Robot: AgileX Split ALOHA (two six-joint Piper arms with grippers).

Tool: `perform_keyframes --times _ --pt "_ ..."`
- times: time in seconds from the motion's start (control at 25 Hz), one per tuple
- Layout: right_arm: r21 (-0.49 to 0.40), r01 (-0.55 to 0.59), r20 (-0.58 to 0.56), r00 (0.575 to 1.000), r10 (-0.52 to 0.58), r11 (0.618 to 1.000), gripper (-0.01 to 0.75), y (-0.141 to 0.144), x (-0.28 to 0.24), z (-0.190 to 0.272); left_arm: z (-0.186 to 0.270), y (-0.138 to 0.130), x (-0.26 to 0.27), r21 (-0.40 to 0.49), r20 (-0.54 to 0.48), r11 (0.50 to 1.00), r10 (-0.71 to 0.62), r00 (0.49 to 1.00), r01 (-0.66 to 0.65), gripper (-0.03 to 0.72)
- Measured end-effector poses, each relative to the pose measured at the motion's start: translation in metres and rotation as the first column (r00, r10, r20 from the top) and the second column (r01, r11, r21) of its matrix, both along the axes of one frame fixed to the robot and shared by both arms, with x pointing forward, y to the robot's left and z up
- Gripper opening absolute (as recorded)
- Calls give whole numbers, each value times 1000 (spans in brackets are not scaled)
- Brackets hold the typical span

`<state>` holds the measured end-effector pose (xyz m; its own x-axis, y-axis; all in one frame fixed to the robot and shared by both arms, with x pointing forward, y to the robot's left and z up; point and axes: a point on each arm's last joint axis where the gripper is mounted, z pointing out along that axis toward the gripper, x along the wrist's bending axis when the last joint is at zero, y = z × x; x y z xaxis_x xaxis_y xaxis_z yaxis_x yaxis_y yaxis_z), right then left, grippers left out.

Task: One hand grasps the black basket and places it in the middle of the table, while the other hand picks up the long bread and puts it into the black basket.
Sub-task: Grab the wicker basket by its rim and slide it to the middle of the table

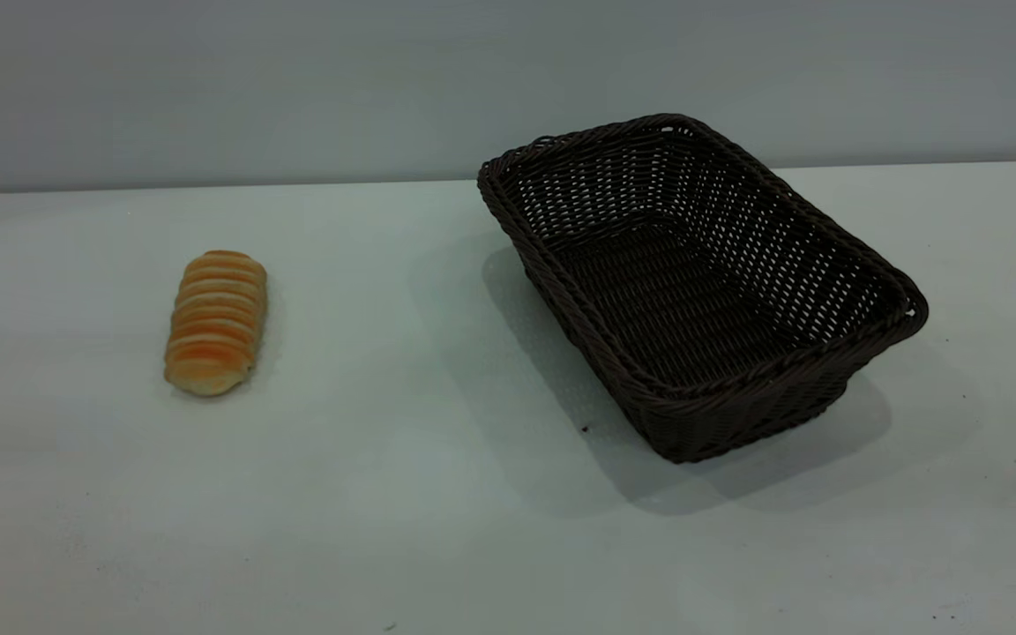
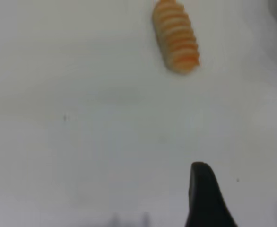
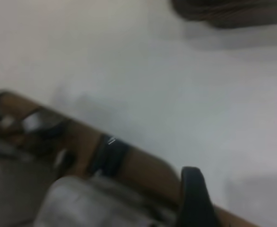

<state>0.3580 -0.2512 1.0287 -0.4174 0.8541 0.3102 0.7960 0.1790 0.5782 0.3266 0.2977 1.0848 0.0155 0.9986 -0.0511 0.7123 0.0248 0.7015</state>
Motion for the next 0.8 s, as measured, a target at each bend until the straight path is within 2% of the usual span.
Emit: perform_keyframes --times 0.2,0.36,0.56,0.68,0.8 --pt "74 -35 -139 989 46 997 532 9 39 -29 -3 1 18 -18 -16 1000 22 1000 -22 447" --pt "45 -79 -222 971 87 996 533 23 66 -56 -3 1 20 -17 -23 1000 21 1000 -22 447" --pt "-12 -128 -254 960 121 992 533 54 95 -81 -3 1 20 -6 -22 1000 10 1000 -10 447" --pt "-27 -98 -274 958 87 995 534 68 114 -92 -4 1 19 -5 -24 1000 8 1000 -9 447" --pt "-30 -17 -298 954 7 999 534 76 137 -102 -4 1 19 -5 -24 1000 9 1000 -9 447"
